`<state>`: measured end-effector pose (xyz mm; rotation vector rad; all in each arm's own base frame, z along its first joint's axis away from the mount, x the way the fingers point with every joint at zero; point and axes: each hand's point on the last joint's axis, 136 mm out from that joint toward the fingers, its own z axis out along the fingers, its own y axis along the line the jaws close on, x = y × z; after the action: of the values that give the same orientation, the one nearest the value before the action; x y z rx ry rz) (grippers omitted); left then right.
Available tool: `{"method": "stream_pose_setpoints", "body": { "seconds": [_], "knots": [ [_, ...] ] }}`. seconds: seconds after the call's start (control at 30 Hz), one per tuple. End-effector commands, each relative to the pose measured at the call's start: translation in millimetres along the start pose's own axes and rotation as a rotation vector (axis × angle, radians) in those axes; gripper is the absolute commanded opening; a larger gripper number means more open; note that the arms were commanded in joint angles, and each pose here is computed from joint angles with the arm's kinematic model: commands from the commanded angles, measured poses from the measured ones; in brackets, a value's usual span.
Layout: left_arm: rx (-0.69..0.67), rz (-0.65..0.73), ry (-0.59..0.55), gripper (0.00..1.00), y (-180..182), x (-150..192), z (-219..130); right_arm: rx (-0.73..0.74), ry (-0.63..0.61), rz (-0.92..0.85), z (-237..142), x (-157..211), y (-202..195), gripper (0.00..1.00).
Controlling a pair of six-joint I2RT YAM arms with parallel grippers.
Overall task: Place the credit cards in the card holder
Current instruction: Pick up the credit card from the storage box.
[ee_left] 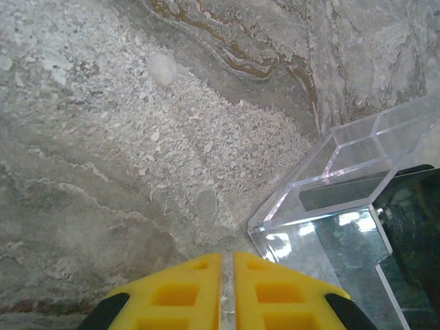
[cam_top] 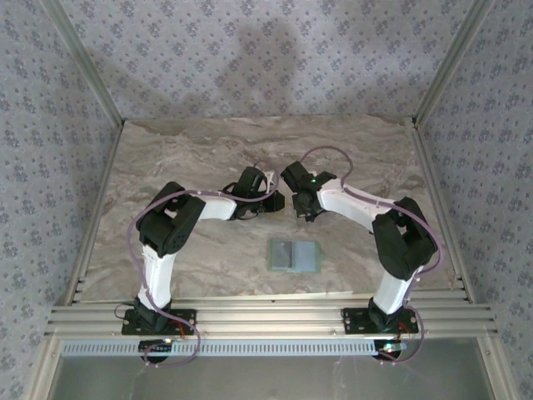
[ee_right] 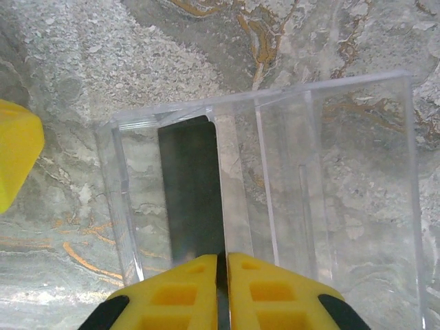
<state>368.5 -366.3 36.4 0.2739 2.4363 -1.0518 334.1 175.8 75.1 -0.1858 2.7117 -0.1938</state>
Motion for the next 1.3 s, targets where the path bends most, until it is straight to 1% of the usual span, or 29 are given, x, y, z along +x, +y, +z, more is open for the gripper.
{"method": "stream_pose_setpoints", "body": {
  "seconds": [0.0,0.2,0.3,0.33,0.5,0.67,0.83,0.93,1.17,1.27],
  "knots": [
    [0.008,0.010,-0.009,0.12,-4.8,-6.9,4.2,0.036,-0.011,-0.009,-9.2,1.9,-10.8,0.10],
    [0.012,0.010,-0.006,0.12,-5.8,-7.3,5.0,0.030,-0.024,-0.004,-13.7,-0.5,-11.3,0.09],
    [0.011,0.011,-0.006,0.12,-5.7,-7.4,5.0,0.020,-0.046,0.004,-19.5,-4.9,-11.5,0.04],
    [0.014,0.011,-0.005,0.12,-6.4,-7.3,5.0,0.025,-0.031,-0.003,-15.9,3.5,-13.4,0.04],
    [0.026,0.015,-0.005,0.12,-8.9,-7.9,4.1,-0.072,-0.023,0.010,-16.5,7.1,-1.6,0.03],
    [0.057,0.027,0.008,0.13,-17.0,-5.7,6.5,-0.152,0.029,0.011,-7.4,12.5,15.0,0.03],
    [0.076,0.031,0.034,0.13,-22.1,-1.0,13.9,-0.218,0.080,0.033,1.3,19.5,21.9,0.06],
    [0.083,0.029,0.039,0.13,-23.1,0.4,15.6,-0.280,0.086,0.060,4.3,17.1,28.7,0.08],
    [0.092,0.025,0.042,0.13,-24.2,1.1,17.5,-0.418,0.115,0.105,10.5,16.7,36.4,0.20],
    [0.093,0.023,0.044,0.13,-23.7,1.4,18.2,-0.454,0.123,0.125,11.8,16.4,38.3,0.21]
  ]
}}
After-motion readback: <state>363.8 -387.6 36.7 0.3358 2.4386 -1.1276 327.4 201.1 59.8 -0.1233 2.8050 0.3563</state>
